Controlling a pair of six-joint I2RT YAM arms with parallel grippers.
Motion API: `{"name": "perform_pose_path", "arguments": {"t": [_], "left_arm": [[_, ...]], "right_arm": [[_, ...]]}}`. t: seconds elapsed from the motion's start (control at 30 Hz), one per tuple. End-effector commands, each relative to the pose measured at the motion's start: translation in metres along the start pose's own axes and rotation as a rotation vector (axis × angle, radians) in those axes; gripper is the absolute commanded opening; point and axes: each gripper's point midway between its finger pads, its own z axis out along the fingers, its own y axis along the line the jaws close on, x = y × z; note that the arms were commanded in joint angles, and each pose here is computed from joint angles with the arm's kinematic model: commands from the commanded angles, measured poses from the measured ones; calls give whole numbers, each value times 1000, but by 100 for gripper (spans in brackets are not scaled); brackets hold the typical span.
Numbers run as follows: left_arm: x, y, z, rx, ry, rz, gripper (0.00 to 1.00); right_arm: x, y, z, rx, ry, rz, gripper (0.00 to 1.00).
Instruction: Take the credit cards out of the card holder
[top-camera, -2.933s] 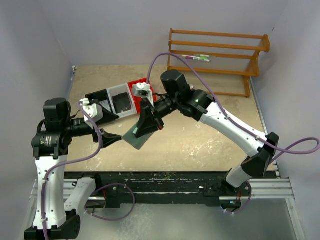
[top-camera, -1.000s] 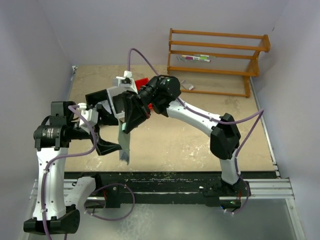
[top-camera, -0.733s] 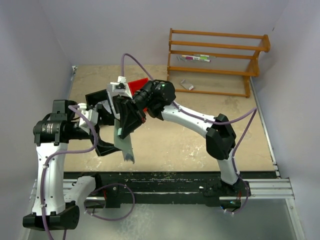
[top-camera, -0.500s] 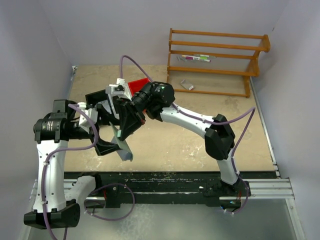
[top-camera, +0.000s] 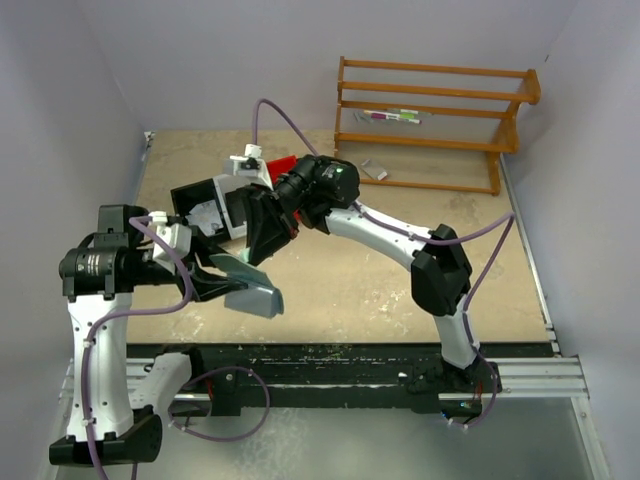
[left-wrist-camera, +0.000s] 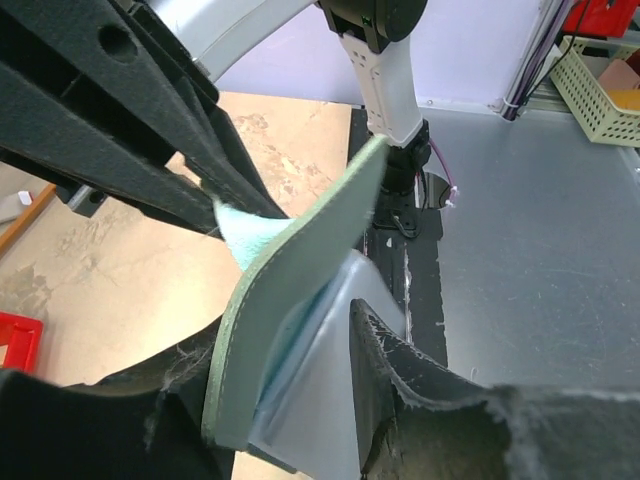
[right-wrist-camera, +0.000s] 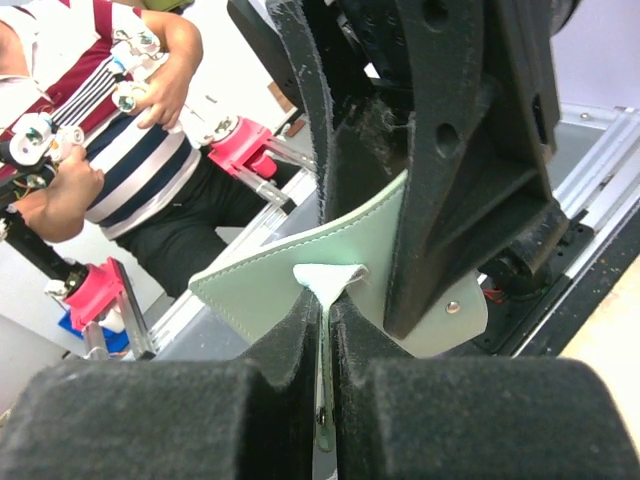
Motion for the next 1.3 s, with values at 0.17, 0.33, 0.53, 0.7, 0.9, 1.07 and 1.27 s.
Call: {"name": "perform_pose_path", "arguments": {"t": [0.17,0.33,0.53,0.7,0.9,1.07,1.27], "left_arm": [[-49,-25,3,124,-231,14,20],[-44,-16,3,113,-217,-44,0],[37,49,-7,-123,117,90,58],[74,120,-33,-425,285,176,60],[139,148,-43,-424,443,-148,62],[174,151,-41,-392,506,-279,71],[204,164,-41,-429,624,-368,73]], "right_arm": [[-18,15,-14,27,-40,-122,37],[-17,12,-19,39,-72,-95,39],[-10,-23,-89,220,-303,-11,77],[41,-115,-189,1062,-322,-14,100],[101,-147,-218,1300,-230,63,100],[126,-153,-212,1293,-278,52,100],[154,-150,-202,1288,-283,33,99]]}}
